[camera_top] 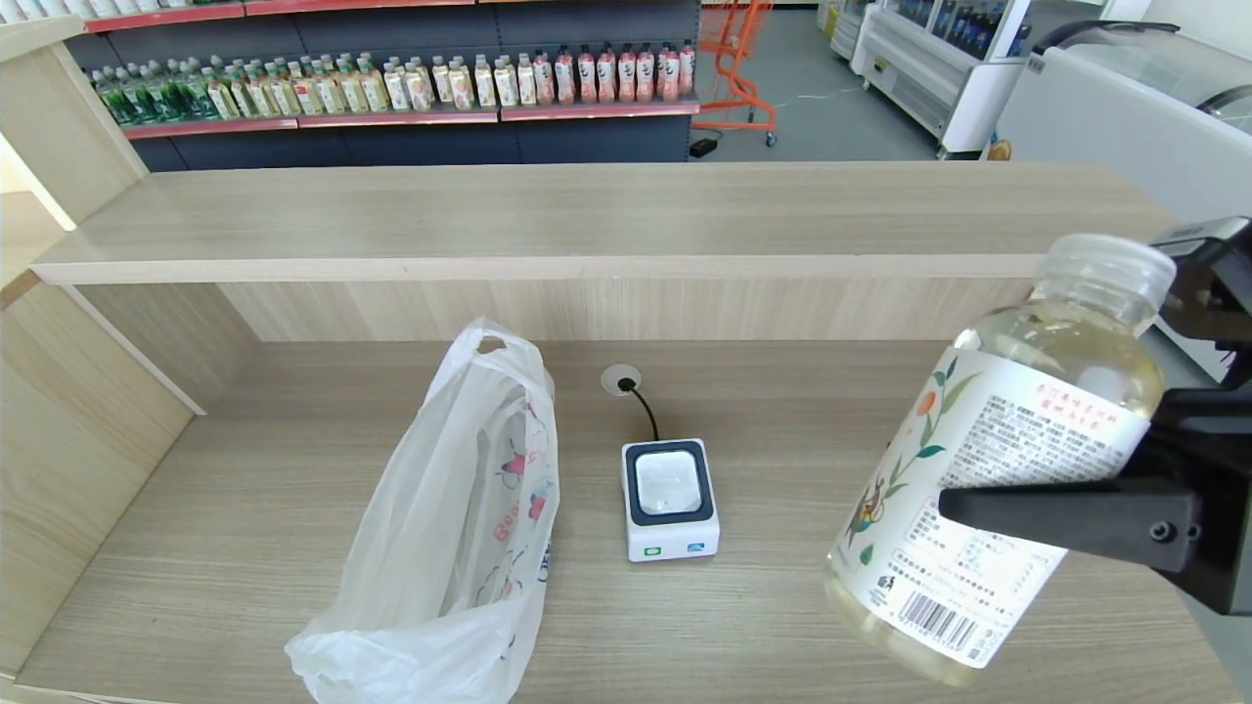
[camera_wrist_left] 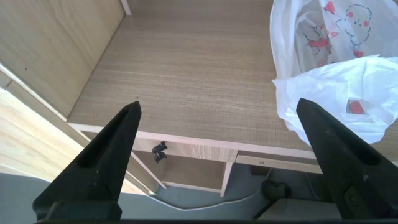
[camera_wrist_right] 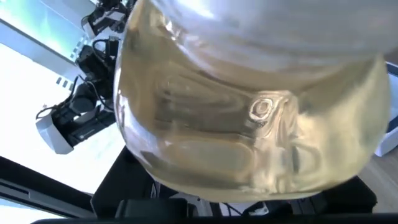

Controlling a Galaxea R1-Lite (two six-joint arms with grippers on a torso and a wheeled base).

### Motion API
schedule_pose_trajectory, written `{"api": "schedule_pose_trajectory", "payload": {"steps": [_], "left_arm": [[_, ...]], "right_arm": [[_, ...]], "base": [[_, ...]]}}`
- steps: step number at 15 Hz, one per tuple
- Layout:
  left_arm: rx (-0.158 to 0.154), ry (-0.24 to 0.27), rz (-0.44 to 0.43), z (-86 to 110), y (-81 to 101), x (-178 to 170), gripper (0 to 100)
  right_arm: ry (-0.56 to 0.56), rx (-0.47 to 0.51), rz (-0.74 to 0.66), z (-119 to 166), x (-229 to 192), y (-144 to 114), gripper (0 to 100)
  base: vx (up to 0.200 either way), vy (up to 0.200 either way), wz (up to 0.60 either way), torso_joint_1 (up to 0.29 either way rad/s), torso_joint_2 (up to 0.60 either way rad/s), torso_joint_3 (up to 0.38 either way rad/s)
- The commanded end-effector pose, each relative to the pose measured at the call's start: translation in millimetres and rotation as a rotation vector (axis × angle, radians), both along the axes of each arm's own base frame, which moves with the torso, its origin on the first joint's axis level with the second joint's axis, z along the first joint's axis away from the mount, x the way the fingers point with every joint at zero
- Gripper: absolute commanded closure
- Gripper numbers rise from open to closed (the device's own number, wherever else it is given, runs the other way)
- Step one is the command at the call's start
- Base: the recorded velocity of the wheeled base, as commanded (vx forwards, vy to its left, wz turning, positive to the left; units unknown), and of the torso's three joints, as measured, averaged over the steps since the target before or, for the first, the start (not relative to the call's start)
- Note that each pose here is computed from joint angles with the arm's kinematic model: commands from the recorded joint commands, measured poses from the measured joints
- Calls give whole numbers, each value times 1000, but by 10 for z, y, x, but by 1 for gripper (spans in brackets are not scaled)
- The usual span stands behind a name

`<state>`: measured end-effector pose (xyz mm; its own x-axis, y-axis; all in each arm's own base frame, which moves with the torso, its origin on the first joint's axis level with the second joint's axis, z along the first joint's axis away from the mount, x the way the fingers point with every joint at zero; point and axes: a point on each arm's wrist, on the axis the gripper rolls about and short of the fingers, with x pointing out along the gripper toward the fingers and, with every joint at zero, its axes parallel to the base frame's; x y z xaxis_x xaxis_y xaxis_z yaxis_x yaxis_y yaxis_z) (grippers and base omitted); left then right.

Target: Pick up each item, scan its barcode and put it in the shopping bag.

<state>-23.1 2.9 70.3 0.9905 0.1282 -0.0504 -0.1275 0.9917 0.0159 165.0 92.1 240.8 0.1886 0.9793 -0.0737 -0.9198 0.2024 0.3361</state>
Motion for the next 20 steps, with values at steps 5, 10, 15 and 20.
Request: {"api": "schedule_pose_trajectory", "payload": {"steps": [5,10,15,20], "left_arm": [[0,0,0,0,0,0,0],[0,0,0,0,0,0,0],[0,0,0,0,0,0,0],[0,0,0,0,0,0,0]], "right_arm": [[56,23,65,87,-5,153,100],[46,23,65,77,22,171,100],[-273,-89,-128,-44,116,-4,100],[-782,-484,-408,-278,309,-538,100]], "base": [[0,0,0,0,0,0],[0,0,0,0,0,0],[0,0,0,0,0,0],[0,0,0,0,0,0]]}}
